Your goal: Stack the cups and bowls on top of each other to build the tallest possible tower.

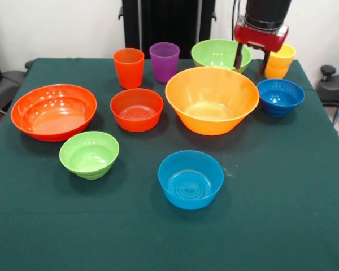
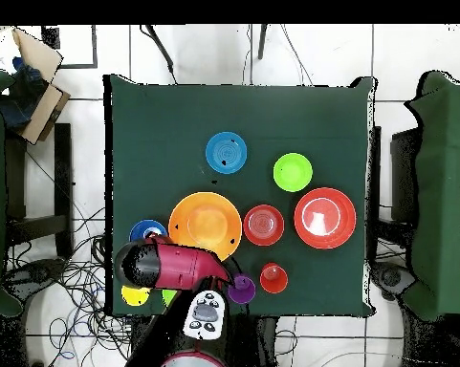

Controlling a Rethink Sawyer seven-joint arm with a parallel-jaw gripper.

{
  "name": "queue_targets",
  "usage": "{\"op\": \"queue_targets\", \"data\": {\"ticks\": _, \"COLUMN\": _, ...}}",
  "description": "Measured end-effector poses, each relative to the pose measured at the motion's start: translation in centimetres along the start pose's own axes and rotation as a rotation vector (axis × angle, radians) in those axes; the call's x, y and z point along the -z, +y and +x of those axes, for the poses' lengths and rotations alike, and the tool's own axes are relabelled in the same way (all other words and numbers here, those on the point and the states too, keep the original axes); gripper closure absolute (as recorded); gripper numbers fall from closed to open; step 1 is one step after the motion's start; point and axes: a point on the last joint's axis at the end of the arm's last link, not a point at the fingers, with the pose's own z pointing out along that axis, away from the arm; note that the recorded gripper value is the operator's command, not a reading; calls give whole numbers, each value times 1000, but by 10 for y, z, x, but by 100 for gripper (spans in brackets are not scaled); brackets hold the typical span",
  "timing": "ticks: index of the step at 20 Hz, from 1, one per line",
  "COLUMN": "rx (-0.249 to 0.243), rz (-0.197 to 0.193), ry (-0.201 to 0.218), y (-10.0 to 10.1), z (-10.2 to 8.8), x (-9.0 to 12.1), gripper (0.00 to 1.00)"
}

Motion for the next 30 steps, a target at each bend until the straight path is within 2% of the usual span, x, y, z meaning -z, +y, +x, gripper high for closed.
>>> {"op": "queue_targets", "data": {"ticks": 6, "rx": 11, "rz": 13, "ry": 25, "y": -4, "z": 21, "x": 0, "gripper": 0}}
{"op": "queue_targets", "data": {"ticks": 18, "rx": 61, "rz": 29, "ry": 29, "y": 4, "z": 48, "x": -2, "gripper": 0}}
{"op": "queue_targets", "data": {"ticks": 27, "rx": 86, "rz": 54, "ry": -34, "y": 0, "z": 56, "x": -14, "gripper": 0}}
{"op": "queue_targets", "data": {"ticks": 30, "rx": 84, "rz": 66, "ry": -43, "y": -5, "z": 55, "x": -18, "gripper": 0}}
